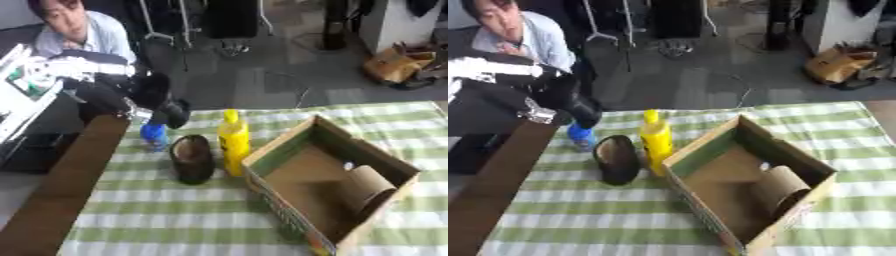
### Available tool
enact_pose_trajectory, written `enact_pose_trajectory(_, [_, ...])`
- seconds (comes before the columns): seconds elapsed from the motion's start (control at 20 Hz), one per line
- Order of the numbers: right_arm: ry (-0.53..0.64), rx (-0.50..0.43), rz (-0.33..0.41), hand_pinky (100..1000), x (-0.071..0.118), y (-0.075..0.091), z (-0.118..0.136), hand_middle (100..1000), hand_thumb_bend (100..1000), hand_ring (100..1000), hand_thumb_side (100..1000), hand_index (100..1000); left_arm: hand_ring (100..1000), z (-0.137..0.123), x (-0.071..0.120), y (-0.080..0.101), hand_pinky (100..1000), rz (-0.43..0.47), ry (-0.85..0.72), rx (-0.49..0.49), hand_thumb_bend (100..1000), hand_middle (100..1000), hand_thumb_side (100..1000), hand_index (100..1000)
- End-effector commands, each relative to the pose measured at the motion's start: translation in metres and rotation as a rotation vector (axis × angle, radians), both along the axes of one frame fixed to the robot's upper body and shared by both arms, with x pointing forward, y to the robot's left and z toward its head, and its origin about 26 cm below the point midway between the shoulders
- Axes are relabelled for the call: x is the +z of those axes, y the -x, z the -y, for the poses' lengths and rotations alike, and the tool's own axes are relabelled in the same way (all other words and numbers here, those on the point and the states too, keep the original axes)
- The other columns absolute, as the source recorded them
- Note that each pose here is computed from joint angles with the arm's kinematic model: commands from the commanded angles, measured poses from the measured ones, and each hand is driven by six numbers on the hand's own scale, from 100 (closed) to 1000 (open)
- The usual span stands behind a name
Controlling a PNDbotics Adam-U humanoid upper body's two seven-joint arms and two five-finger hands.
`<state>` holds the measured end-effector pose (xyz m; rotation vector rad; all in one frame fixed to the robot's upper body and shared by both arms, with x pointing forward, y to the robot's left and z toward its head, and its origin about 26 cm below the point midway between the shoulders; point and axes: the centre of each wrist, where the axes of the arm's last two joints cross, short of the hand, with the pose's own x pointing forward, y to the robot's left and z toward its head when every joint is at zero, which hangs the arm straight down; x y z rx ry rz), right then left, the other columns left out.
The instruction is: Pick up objects on the table and place them in the box.
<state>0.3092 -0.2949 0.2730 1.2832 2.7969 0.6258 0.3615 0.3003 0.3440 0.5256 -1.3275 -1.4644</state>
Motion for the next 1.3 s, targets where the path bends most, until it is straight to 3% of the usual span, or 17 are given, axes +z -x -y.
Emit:
enact_pose_trajectory(0.05, [0.019, -0.001, 0.04, 837, 0.008, 0.004, 0.0, 638, 100, 796, 1000, 544, 467, 0.006, 0.025, 0.007, 184, 0.065, 0.006, -0.028, 100, 511, 557, 707])
enact_pose_trajectory(0.35, [0.019, 0.011, 0.04, 837, 0.008, 0.003, -0.003, 638, 100, 796, 1000, 543, 460, 0.044, 0.05, 0.001, 169, 0.129, 0.053, -0.151, 100, 503, 553, 705])
enact_pose_trajectory(0.8, [0.015, 0.035, 0.036, 839, 0.007, 0.002, -0.008, 638, 100, 796, 1000, 543, 457, 0.082, 0.066, -0.022, 160, 0.127, 0.107, -0.235, 100, 499, 558, 704])
enact_pose_trajectory(1.05, [0.011, 0.056, 0.038, 839, 0.006, 0.002, -0.012, 638, 100, 796, 1000, 543, 450, 0.098, 0.062, -0.046, 154, 0.1, 0.145, -0.223, 100, 493, 563, 700])
enact_pose_trajectory(1.3, [0.008, 0.073, 0.043, 840, 0.006, 0.001, -0.016, 638, 100, 796, 1000, 543, 449, 0.109, 0.046, -0.073, 157, 0.045, 0.154, -0.17, 100, 491, 570, 699])
